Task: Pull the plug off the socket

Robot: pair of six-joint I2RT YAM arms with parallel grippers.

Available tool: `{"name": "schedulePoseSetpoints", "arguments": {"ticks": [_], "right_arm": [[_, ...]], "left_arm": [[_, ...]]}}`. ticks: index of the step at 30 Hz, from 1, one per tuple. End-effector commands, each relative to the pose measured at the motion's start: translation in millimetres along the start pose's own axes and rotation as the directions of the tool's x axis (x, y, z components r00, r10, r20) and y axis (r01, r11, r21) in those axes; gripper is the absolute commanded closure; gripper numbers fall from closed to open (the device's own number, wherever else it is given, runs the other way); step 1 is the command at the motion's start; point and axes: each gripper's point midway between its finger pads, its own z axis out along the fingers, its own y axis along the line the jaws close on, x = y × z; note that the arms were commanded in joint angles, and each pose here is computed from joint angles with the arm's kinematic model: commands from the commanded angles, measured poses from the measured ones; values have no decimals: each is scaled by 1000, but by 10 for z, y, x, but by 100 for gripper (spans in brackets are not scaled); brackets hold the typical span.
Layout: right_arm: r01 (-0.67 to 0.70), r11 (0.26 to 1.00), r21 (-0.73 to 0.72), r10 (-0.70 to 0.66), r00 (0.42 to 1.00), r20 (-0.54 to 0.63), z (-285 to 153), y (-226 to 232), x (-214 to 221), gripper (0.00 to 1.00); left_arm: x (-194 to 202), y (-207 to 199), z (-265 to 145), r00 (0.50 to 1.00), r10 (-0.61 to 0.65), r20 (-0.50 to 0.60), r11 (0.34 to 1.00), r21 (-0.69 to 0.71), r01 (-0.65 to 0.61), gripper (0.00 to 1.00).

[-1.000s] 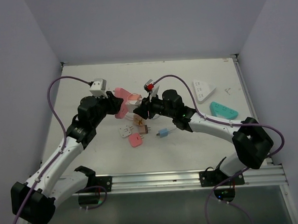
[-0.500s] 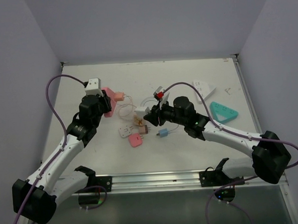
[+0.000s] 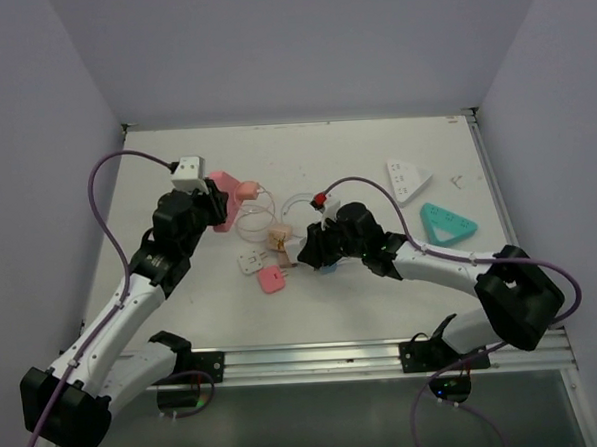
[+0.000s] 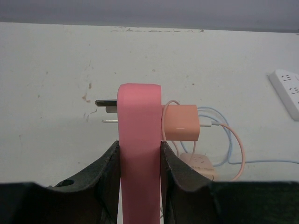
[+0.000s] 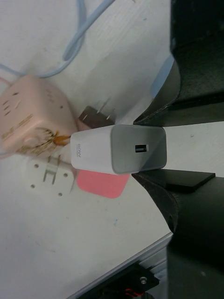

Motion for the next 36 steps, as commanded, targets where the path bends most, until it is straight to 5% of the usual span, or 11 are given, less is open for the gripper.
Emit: {"name": "schedulePoseSetpoints", "arguments": {"ticks": [1,5,9,13,18,25,36], "right_arm": [[-184,983,-4,184,983,7,81,-82,45,97],[-342,938,53,342,940,2,144,-362,87,84],[-384,920,80,382,924,31,80,-509,0,45],[-360,929,83,356,933,59,-47,-443,-212,25],[-383,919,95,368,919,141,-255,-362,-558,14],[-474,877,-77,470,815,339,-492,-58,-1343,7],[-607,757,-242,652,679,337,-106,188,-1887,5]], "left_arm": [[-436,-267,-110,988,-25,152,990,143,3,100],[-427,-290,-139,988,-28,155,987,161,3,100],[-435,-327,-156,987,-26,158,983,183,-3,100],[-427,-362,-156,987,-27,158,979,203,-6,100],[-453,-407,-179,985,-25,169,973,229,-14,100],[-506,-467,-247,980,-27,197,963,268,-27,100],[-575,-599,-339,973,-28,229,938,342,-53,100]]}}
